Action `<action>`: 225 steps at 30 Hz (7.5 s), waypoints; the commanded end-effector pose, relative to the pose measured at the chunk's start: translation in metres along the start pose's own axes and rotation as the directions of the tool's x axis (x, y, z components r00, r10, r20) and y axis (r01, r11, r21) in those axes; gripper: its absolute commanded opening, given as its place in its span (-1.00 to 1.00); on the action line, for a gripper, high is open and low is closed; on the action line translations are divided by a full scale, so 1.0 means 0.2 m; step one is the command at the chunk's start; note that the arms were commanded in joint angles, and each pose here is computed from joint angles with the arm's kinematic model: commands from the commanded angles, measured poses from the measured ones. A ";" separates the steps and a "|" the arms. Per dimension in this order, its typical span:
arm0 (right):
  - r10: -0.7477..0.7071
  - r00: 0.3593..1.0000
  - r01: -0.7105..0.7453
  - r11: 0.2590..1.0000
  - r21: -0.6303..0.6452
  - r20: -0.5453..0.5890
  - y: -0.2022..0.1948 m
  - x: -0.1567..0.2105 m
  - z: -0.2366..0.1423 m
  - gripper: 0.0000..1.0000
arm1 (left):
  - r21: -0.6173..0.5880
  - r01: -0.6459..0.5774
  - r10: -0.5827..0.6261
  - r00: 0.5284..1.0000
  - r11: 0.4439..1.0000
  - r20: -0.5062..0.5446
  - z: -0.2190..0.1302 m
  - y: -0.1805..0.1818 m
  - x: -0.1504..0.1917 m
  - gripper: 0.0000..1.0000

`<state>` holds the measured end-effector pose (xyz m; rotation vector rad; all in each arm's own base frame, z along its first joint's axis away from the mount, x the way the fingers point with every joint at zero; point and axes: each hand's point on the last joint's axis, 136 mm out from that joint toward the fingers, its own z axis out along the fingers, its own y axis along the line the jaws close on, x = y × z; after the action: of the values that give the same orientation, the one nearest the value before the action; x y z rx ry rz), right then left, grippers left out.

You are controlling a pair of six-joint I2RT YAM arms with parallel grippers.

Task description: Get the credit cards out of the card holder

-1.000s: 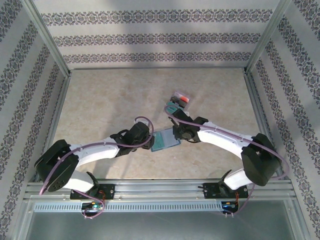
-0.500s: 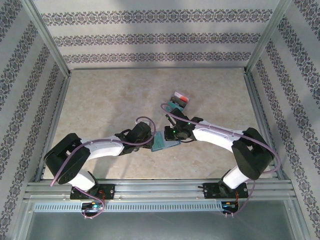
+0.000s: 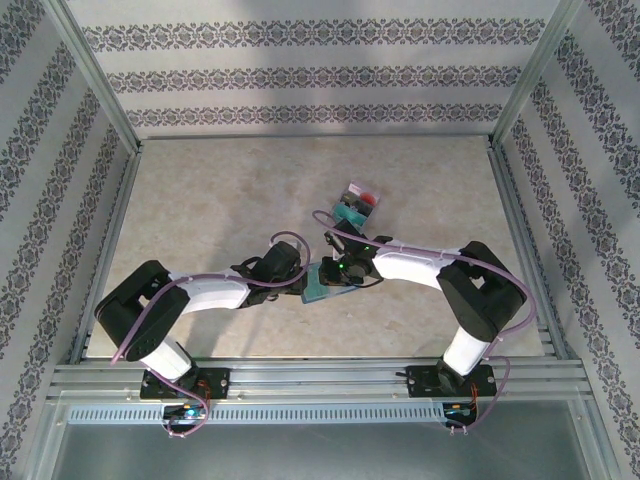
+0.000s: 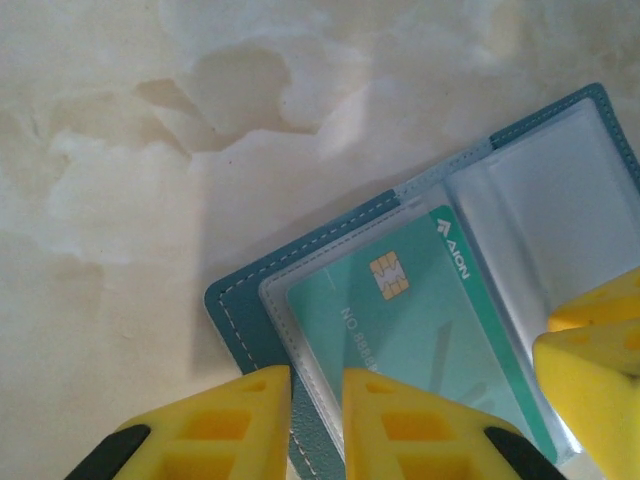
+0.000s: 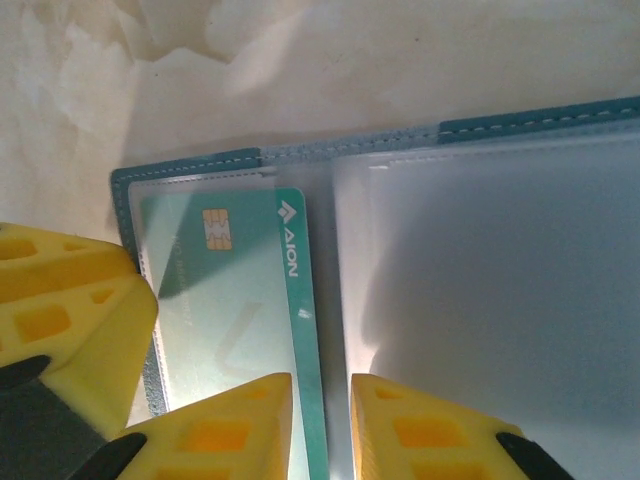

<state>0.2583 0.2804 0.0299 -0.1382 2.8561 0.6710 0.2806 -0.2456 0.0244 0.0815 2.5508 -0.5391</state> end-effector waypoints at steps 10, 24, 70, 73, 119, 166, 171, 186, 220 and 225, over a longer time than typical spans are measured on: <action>0.029 1.000 -0.029 0.998 -0.063 -0.002 0.03 -0.04 0.03 -0.50 | 0.005 0.036 -0.036 0.999 0.999 -0.032 0.06 0.04 0.03 -0.69; 0.078 0.997 -0.078 0.996 -0.051 0.002 -0.04 -0.01 0.03 -0.47 | -0.005 0.044 -0.044 0.998 0.999 -0.036 0.06 0.06 0.04 -0.72; 0.190 0.982 -0.148 0.814 -0.561 0.016 0.20 -0.09 -0.13 -0.68 | -0.024 0.045 -0.045 0.998 0.999 -0.036 0.06 0.08 0.04 -0.79; 0.195 0.981 -0.146 0.806 -0.574 0.024 0.19 -0.10 -0.16 -0.69 | -0.031 0.043 -0.044 0.998 0.999 -0.037 0.06 0.09 0.04 -0.79; 0.256 0.966 -0.191 0.807 -0.558 0.039 0.04 -0.09 -0.16 -0.81 | -0.064 0.037 -0.039 0.999 0.997 -0.025 0.04 0.12 0.02 -0.79; 0.230 0.971 -0.190 0.901 -0.390 0.058 -0.07 -0.05 -0.18 -0.88 | 0.053 -0.080 0.083 0.996 0.995 -0.045 0.06 -0.12 -0.04 -0.36; 0.226 0.972 -0.188 0.910 -0.370 0.062 -0.08 -0.05 -0.19 -0.88 | 0.007 -0.066 0.066 0.996 0.998 -0.065 0.08 -0.06 -0.01 -0.50; 0.179 0.979 -0.142 0.945 -0.296 0.101 -0.11 -0.05 -0.30 -0.88 | -0.077 -0.038 0.034 0.998 0.996 -0.059 0.10 0.09 -0.03 -0.61; -0.099 0.961 0.109 0.994 -0.021 0.259 -0.17 -0.33 -0.59 -0.92 | -0.165 -0.027 0.051 0.989 0.986 0.141 -0.32 0.21 -0.24 0.99; -0.148 0.955 0.144 0.989 0.034 0.258 -0.19 -0.38 -0.60 -0.93 | -0.246 -0.083 0.109 0.990 0.966 0.093 -0.32 0.25 -0.21 0.99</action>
<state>0.3076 0.2045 0.1337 -0.1979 2.5682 0.6802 0.2983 -0.1875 0.0845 0.0545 2.4359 -0.3255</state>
